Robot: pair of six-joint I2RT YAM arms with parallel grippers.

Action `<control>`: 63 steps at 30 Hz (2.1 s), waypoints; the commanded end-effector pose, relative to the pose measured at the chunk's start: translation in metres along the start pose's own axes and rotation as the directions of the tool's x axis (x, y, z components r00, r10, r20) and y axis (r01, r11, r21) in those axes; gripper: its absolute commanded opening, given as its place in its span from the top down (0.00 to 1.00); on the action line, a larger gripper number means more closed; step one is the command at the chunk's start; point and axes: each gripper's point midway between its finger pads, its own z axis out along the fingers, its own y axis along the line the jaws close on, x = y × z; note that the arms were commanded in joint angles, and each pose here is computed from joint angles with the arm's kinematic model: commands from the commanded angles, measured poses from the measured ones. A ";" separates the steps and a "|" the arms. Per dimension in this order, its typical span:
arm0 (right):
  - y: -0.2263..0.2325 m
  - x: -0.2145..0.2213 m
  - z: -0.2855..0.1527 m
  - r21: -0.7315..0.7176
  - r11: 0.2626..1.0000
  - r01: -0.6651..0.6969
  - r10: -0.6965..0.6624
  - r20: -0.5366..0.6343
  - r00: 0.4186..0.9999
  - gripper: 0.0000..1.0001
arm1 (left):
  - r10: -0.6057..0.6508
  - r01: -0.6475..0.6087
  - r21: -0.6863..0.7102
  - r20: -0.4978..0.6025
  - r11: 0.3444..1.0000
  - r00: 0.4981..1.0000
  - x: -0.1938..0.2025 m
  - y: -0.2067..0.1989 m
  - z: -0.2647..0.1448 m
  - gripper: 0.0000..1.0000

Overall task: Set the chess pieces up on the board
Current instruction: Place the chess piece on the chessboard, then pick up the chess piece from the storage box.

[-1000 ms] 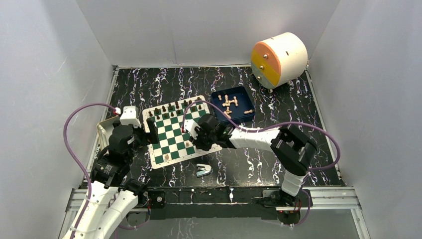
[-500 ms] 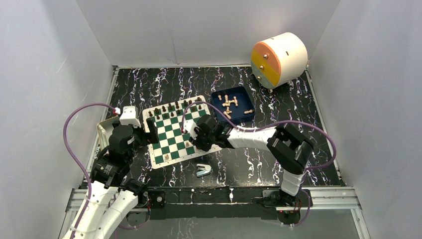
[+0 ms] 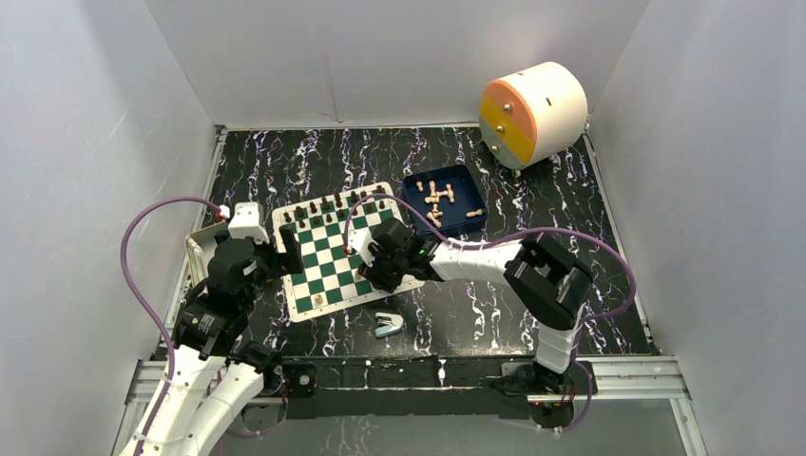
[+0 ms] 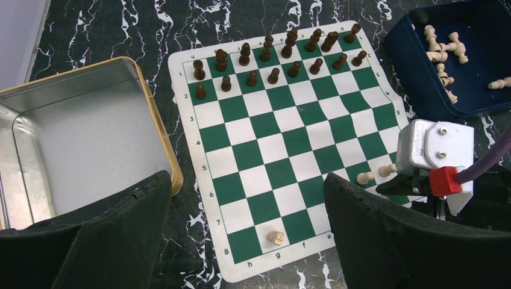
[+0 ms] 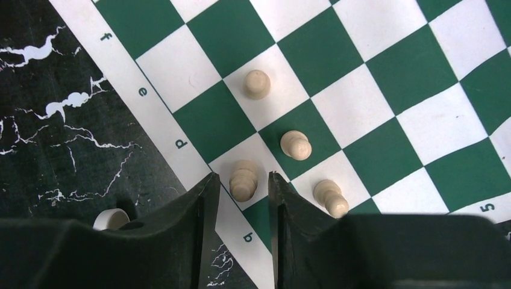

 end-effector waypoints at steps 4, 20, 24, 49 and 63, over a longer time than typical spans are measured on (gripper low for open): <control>-0.001 -0.051 -0.028 0.014 1.000 -0.016 0.014 0.117 0.993 0.52 | -0.014 0.015 -0.019 0.033 1.000 0.999 -0.011 0.004 -0.004 0.07; -0.065 -0.122 -0.101 0.297 0.896 -0.330 0.239 0.302 0.923 0.50 | -0.010 0.010 0.124 0.002 0.992 1.000 -0.005 -0.025 0.004 0.05; -0.091 -0.121 -0.112 0.347 0.848 -0.401 0.300 0.309 0.903 0.51 | -0.004 0.006 0.150 -0.016 0.989 1.000 -0.006 -0.031 0.006 0.04; -0.303 0.031 -0.127 0.585 0.589 -0.558 0.554 0.211 0.805 0.69 | 0.049 -0.016 0.360 -0.083 0.933 0.995 0.018 -0.070 0.016 0.12; -0.319 0.054 -0.105 0.572 0.579 -0.580 0.590 0.197 0.783 0.63 | 0.055 -0.027 0.345 -0.070 0.938 0.996 0.014 -0.067 0.011 0.13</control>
